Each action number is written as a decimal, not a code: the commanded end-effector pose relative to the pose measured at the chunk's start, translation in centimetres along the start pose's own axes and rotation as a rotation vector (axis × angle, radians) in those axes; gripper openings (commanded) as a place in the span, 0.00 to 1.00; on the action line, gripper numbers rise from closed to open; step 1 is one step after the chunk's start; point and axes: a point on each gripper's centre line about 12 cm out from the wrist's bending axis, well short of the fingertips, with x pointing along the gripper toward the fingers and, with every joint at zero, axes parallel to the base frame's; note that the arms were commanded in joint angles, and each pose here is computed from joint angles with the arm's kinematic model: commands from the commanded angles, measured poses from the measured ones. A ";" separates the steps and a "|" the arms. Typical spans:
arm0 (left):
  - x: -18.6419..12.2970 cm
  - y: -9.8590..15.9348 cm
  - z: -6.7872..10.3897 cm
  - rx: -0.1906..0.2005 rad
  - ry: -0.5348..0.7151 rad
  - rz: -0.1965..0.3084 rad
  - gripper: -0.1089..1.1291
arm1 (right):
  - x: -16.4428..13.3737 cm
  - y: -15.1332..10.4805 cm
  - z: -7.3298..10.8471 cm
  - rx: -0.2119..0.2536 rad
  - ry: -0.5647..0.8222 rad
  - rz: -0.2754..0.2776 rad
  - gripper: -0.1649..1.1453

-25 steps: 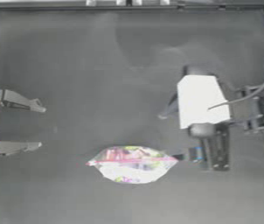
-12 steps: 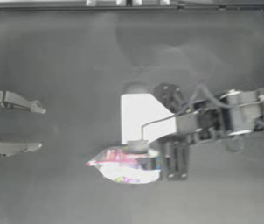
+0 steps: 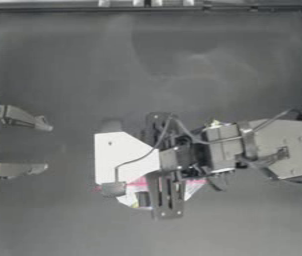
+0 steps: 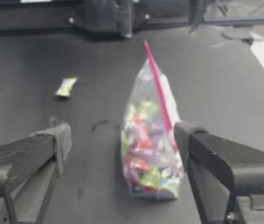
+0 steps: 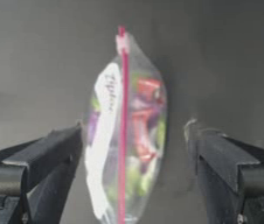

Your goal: Put candy in bag

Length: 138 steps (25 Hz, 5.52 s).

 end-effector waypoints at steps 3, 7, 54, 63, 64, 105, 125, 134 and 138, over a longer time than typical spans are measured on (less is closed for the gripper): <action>0.1 0.0 0.2 -0.005 -0.009 0.000 0.90 | -0.3 0.1 1.9 -0.010 -0.023 -0.013 0.87; 0.0 0.0 0.1 -0.009 -0.008 0.000 0.90 | 0.6 0.4 2.8 -0.018 -0.018 -0.014 0.87; -0.1 -0.1 -1.1 -0.028 0.000 -0.004 0.90 | 8.5 0.0 4.0 -0.111 0.104 -0.070 0.87; -0.1 -0.2 -1.3 -0.028 0.005 -0.007 0.90 | 8.7 -0.2 3.9 -0.111 0.104 -0.073 0.76; -0.1 -0.2 -1.2 -0.028 0.003 -0.007 0.90 | 8.7 -0.2 3.9 -0.112 0.103 -0.073 0.76; -0.4 -0.2 -1.6 -0.032 0.000 -0.007 0.90 | 8.8 -0.3 4.3 -0.112 0.097 -0.075 0.38; 1.1 -0.4 -2.4 -0.056 0.078 -0.014 0.90 | 6.8 -0.4 3.5 -0.129 0.017 -0.073 0.19; 3.2 -1.0 -2.0 -0.049 0.111 -0.040 0.90 | 5.0 -0.7 2.4 -0.120 -0.039 -0.073 0.19; 4.3 -1.8 -1.7 -0.048 0.096 -0.069 0.89 | 4.8 -0.8 1.9 -0.115 -0.057 -0.076 0.19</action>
